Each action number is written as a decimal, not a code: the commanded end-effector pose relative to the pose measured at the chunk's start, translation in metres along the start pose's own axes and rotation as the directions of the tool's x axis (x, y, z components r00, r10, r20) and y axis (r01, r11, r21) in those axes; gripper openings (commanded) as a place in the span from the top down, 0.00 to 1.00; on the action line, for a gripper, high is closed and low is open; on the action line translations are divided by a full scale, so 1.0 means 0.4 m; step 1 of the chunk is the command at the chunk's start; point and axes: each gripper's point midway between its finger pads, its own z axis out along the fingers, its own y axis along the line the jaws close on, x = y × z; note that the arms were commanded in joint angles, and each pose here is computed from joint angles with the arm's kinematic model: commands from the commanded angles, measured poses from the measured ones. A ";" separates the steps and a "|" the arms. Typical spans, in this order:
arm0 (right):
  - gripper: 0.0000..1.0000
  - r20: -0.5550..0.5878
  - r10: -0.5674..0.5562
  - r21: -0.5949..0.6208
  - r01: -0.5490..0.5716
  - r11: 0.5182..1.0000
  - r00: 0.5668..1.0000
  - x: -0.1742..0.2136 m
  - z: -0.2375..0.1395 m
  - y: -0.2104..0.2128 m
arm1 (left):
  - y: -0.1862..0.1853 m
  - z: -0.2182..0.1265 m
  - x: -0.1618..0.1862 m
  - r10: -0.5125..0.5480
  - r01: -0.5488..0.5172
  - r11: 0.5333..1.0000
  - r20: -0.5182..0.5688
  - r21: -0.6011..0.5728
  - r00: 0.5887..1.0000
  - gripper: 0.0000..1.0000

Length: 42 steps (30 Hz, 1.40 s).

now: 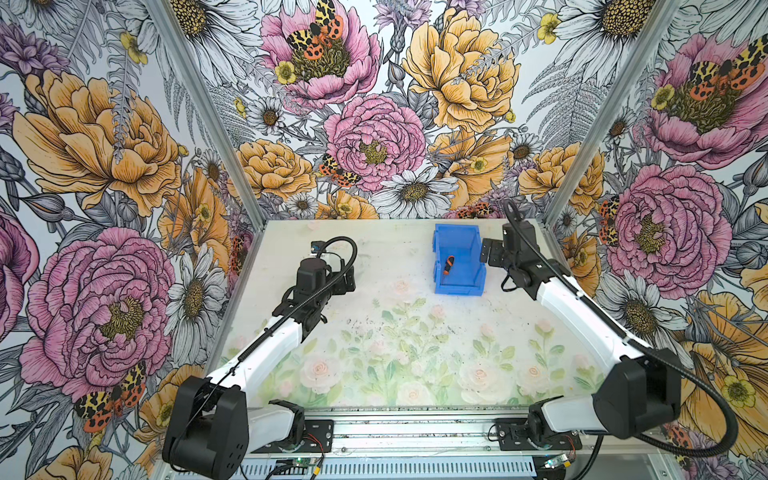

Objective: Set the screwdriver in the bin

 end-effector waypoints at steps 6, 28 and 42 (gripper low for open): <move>0.01 0.103 0.150 0.179 -0.167 0.970 0.983 0.159 0.054 -0.213 | 0.186 -0.049 -0.014 0.093 -0.038 0.971 0.228 -0.235 0.969 0.01; 0.01 0.325 -0.004 0.033 -0.007 0.999 0.946 0.232 0.183 -0.177 | 0.273 0.076 0.061 0.088 -0.027 0.979 0.302 -0.201 0.949 0.01; 0.01 0.331 -0.008 0.039 -0.005 0.999 0.944 0.234 0.179 -0.177 | 0.266 0.093 0.063 0.118 -0.052 0.970 0.275 -0.237 0.954 0.01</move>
